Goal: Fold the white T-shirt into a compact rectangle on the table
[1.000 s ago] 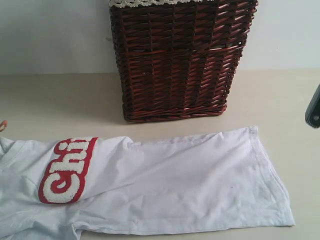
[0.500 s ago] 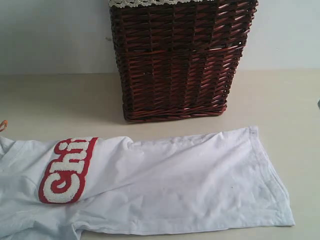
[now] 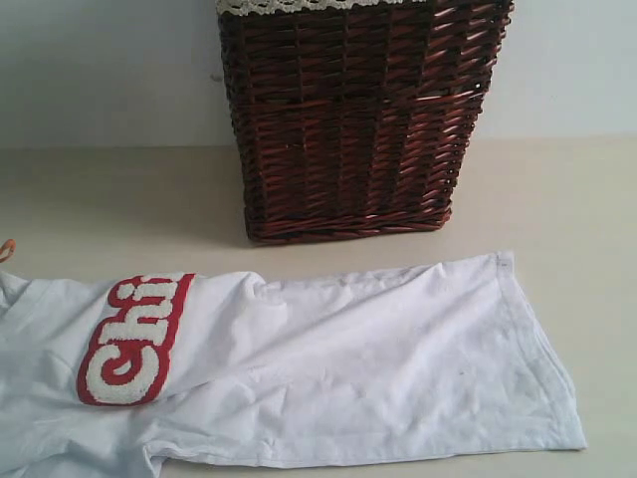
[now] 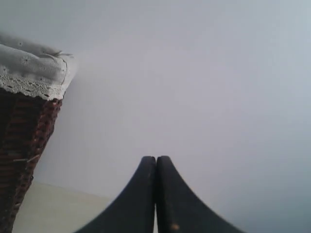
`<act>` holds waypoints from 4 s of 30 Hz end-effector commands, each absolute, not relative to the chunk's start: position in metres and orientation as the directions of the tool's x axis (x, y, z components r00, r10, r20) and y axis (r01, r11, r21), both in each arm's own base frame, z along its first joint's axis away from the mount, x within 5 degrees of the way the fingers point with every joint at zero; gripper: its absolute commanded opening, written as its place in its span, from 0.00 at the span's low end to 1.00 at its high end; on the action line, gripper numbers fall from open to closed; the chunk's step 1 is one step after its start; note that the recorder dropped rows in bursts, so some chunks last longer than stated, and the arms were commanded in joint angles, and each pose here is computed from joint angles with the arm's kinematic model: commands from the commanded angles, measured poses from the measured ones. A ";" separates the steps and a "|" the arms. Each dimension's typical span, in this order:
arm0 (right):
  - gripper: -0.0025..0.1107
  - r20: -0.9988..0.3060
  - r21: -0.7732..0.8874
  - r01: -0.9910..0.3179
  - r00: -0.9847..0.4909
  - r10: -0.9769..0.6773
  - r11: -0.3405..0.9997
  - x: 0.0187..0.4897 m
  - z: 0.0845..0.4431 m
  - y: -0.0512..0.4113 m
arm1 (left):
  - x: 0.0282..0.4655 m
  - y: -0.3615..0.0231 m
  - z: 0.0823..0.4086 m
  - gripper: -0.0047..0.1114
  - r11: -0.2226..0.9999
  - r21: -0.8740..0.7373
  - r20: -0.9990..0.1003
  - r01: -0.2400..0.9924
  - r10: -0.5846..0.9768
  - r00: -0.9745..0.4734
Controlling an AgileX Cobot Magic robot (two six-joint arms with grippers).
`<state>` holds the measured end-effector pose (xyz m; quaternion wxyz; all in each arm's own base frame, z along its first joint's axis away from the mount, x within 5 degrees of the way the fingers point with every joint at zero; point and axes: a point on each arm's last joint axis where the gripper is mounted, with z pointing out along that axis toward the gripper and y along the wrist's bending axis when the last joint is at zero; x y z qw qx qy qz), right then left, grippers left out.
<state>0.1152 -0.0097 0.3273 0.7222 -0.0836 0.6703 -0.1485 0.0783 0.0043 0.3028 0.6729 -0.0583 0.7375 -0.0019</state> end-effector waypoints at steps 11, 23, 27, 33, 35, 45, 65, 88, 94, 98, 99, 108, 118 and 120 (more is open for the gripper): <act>0.02 -0.881 -0.452 0.251 0.021 -0.472 0.856 0.034 0.281 -0.011 | 0.059 0.001 0.251 0.09 0.989 0.133 -0.976 -0.063 0.119 -0.184; 0.02 -0.903 -0.429 0.211 -0.068 -0.424 0.878 0.042 0.274 -0.013 | 0.062 0.002 0.208 0.09 0.993 0.100 -0.958 -0.057 0.081 -0.274; 0.02 -0.903 -0.430 0.206 -0.077 -0.423 0.879 0.043 0.274 -0.013 | 0.059 0.001 0.181 0.09 0.987 0.155 -0.944 -0.033 0.139 -0.300; 0.02 -0.908 -0.419 0.200 -0.073 -0.413 0.886 0.043 0.274 -0.012 | 0.057 -0.001 0.181 0.09 0.984 0.177 -0.945 -0.017 0.165 -0.283; 0.02 -0.921 -0.389 0.193 -0.051 -0.387 0.901 0.045 0.275 -0.011 | 0.057 -0.001 0.181 0.09 0.984 0.175 -0.945 -0.017 0.163 -0.283; 0.02 -0.840 -0.444 -0.029 -0.335 -0.427 0.896 0.132 0.250 -0.017 | 0.057 -0.001 0.181 0.09 0.984 0.175 -0.945 -0.017 0.163 -0.283; 0.02 -0.585 -0.114 -0.866 -0.338 -0.738 0.487 0.284 0.135 0.051 | 0.057 -0.001 0.181 0.09 0.984 0.175 -0.945 -0.017 0.163 -0.283; 0.02 0.096 -0.190 -0.823 -0.558 -0.824 0.535 0.269 0.083 -0.043 | 0.057 -0.001 0.181 0.09 0.984 0.177 -0.945 -0.017 0.165 -0.284; 0.02 -0.081 -0.266 -0.731 -0.633 -0.770 0.629 0.273 0.122 -0.035 | 0.057 -0.001 0.181 0.09 0.984 0.177 -0.945 -0.017 0.165 -0.284; 0.08 -0.215 -0.331 -0.732 -0.556 -0.803 0.596 0.272 0.159 -0.026 | 0.057 -0.001 0.181 0.09 0.984 0.177 -0.945 -0.017 0.165 -0.284; 0.11 -0.242 -0.342 -0.736 -0.533 -0.811 0.585 0.271 0.166 -0.023 | 0.057 -0.001 0.181 0.09 0.984 0.177 -0.945 -0.017 0.165 -0.284; 0.20 -0.626 -0.030 -0.717 -0.530 -0.572 0.697 0.266 0.192 0.018 | 0.057 -0.001 0.181 0.09 0.984 0.177 -0.945 -0.017 0.165 -0.284; 0.07 -0.966 -0.103 -0.383 -0.180 -0.184 0.918 0.247 0.311 0.017 | 0.057 -0.001 0.181 0.09 0.984 0.177 -0.945 -0.017 0.165 -0.284; 0.11 -0.972 -0.106 -0.338 -0.165 -0.170 0.935 0.239 0.319 0.014 | 0.057 -0.001 0.181 0.09 0.984 0.177 -0.945 -0.017 0.165 -0.284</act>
